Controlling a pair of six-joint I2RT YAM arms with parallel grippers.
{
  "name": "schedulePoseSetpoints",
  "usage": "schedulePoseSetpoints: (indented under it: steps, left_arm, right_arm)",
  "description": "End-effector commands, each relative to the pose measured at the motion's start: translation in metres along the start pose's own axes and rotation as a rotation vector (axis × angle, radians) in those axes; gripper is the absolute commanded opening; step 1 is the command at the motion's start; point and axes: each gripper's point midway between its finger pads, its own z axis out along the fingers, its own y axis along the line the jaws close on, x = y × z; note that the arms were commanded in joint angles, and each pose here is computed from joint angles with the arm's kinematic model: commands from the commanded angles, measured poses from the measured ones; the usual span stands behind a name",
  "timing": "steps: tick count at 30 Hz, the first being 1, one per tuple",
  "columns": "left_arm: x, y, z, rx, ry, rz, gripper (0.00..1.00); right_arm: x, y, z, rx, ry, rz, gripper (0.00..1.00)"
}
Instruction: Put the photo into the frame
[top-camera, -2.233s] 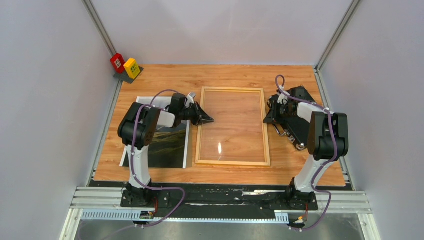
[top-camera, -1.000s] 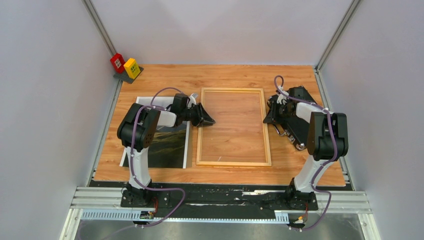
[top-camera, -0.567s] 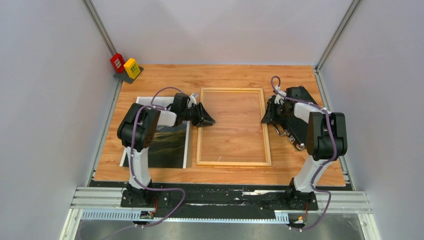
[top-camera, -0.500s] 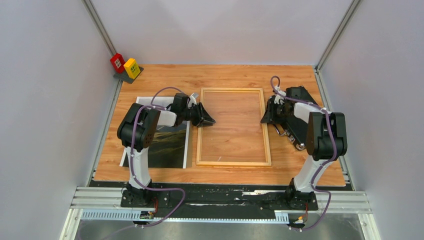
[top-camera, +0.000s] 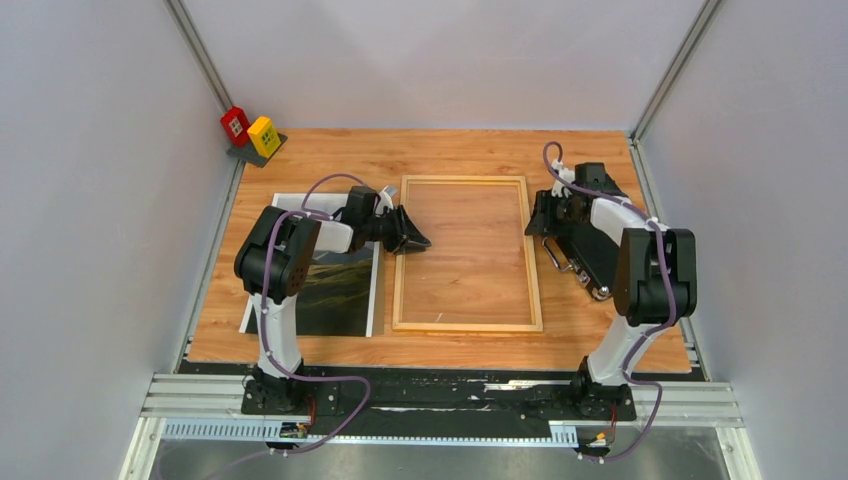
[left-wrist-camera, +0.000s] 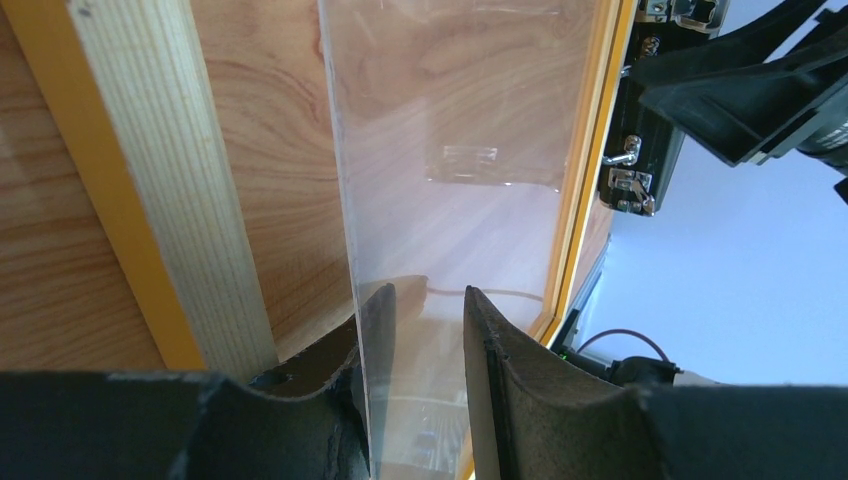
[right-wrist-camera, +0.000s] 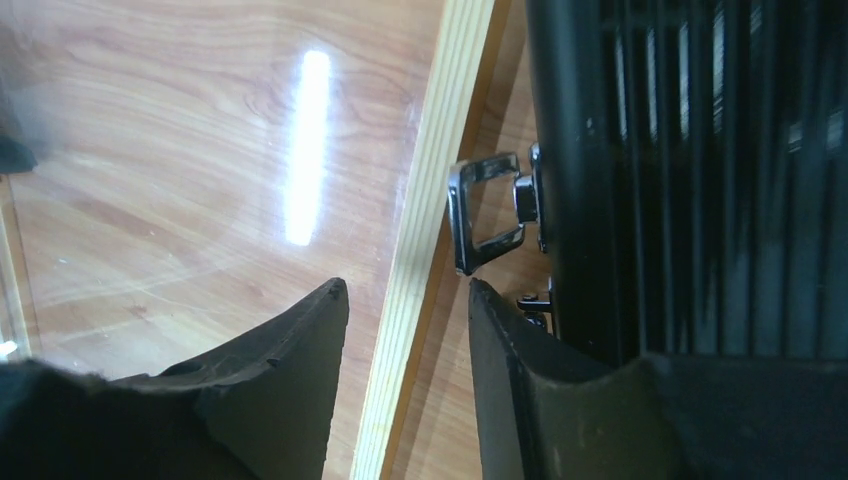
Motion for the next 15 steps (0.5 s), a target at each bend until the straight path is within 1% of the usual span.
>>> schedulePoseSetpoints:
  steps: [1,7,15]
  left_arm:
    - [0.002,0.012,0.002,-0.054,-0.004,0.028,0.40]
    - [0.003,0.013,0.002,-0.057,0.000,0.026,0.40]
    - [0.003,0.016,0.004,-0.063,-0.001,0.024,0.40]
  right_arm:
    - [-0.044,0.016,-0.027,0.024,-0.113,-0.110,0.47]
    - [-0.055,0.064,-0.016,-0.023,-0.109,-0.240,0.47]
    - [-0.050,0.116,0.025,-0.055,-0.055,-0.414,0.47]
